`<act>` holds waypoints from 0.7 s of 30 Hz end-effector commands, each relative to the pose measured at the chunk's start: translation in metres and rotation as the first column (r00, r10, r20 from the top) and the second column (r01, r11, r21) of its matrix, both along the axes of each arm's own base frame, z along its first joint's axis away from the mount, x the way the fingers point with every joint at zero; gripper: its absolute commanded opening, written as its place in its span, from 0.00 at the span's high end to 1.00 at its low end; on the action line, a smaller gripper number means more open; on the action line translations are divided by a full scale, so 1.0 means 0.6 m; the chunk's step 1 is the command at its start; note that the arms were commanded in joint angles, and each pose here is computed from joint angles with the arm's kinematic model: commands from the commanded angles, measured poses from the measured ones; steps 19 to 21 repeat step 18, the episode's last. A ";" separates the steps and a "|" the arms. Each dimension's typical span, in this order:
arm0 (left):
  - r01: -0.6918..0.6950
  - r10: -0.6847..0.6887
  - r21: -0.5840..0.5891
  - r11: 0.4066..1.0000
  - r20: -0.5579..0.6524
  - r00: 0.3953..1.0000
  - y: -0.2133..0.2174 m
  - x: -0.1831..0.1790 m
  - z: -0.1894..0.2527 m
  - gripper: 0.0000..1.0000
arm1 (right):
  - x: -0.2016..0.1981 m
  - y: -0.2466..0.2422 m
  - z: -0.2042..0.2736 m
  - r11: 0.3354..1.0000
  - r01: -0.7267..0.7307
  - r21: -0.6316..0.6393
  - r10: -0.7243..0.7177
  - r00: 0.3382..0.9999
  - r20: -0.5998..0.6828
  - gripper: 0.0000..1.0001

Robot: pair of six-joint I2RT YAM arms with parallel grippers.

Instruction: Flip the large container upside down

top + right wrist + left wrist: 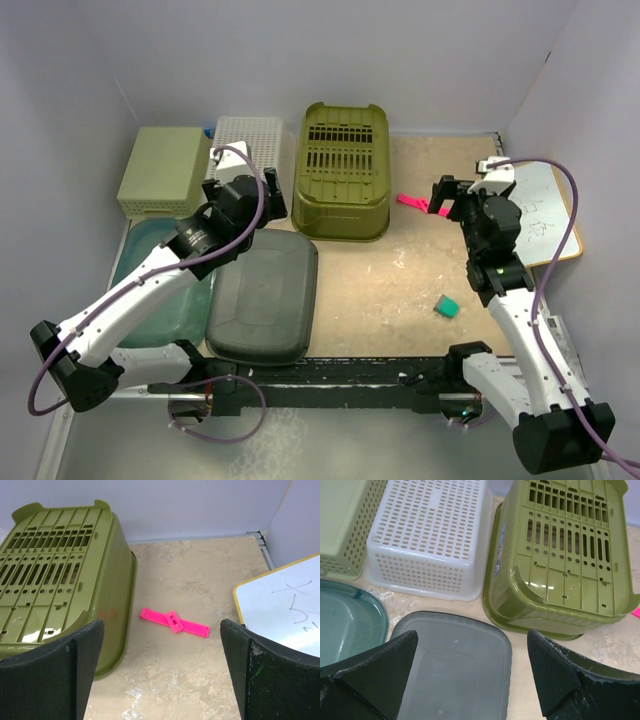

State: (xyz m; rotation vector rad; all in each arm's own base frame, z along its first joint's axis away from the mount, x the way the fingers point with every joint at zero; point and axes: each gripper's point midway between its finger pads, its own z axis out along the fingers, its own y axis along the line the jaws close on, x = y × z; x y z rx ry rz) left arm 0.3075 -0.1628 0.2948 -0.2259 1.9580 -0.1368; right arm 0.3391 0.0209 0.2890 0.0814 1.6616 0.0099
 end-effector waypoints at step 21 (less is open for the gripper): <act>-0.063 0.060 0.043 0.997 0.078 0.995 0.023 0.014 0.023 0.11 | 0.001 -0.020 0.041 0.996 0.081 0.040 -0.084 0.994 0.073 0.00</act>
